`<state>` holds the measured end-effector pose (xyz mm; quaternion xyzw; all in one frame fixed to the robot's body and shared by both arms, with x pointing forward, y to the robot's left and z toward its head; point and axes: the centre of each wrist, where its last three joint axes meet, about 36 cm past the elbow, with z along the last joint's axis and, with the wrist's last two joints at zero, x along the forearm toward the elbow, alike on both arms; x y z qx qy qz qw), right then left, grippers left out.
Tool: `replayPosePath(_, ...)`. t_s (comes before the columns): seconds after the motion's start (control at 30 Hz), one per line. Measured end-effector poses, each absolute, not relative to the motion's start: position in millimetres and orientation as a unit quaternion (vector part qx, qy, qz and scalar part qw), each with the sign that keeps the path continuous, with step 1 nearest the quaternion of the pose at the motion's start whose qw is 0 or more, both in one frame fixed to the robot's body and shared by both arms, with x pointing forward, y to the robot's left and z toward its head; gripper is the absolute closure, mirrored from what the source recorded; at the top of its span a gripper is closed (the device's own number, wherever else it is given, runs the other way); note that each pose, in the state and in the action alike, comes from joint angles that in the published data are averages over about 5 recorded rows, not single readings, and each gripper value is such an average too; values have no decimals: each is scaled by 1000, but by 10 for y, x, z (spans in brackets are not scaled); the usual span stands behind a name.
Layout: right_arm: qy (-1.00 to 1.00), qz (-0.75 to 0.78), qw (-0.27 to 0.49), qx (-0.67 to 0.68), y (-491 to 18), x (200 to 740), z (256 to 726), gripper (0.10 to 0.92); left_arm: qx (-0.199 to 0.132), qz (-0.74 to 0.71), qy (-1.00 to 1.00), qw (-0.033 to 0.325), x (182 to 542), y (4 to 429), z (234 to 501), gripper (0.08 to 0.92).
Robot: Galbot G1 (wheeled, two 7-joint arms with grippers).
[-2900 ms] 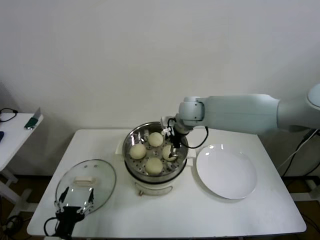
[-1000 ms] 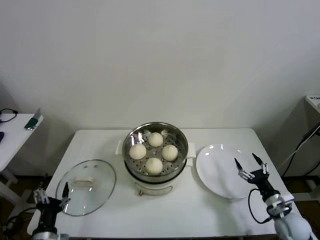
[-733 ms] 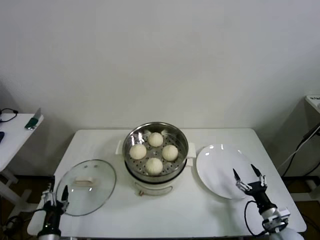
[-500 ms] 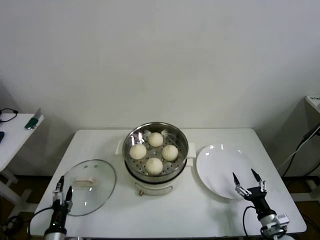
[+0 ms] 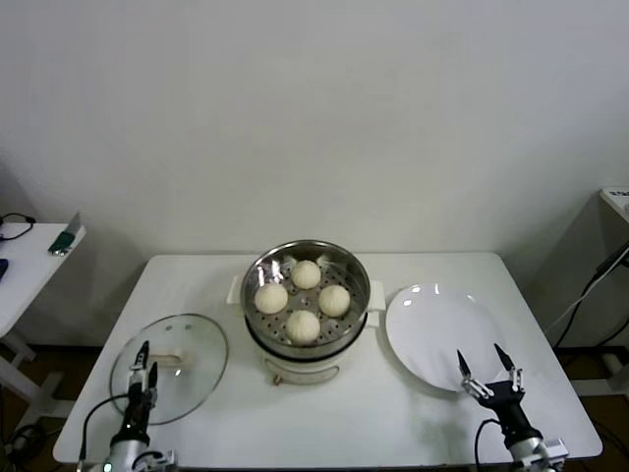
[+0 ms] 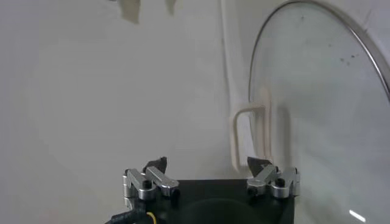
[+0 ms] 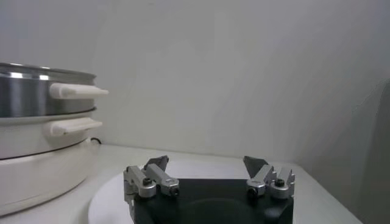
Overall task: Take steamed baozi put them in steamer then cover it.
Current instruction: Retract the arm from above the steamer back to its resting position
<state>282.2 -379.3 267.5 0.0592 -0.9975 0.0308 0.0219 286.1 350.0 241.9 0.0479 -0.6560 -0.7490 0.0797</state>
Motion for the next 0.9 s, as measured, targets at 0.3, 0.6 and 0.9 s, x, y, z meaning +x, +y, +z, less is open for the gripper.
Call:
replayPosePath(0.3,-998,29,19,55,-3713,2776,2679,200,52,-750,-654,82,3066,3532,2296,201)
replayPosePath(0.6,-998,29,19,53,-3669,2753,2648,200,51,-751,-652,88,3136,3544,2202,443)
replayPosePath(0.9,-998,30,19,54,-3626,2749,2631,200,50,-753,-651,88,3202,3558,2183,703)
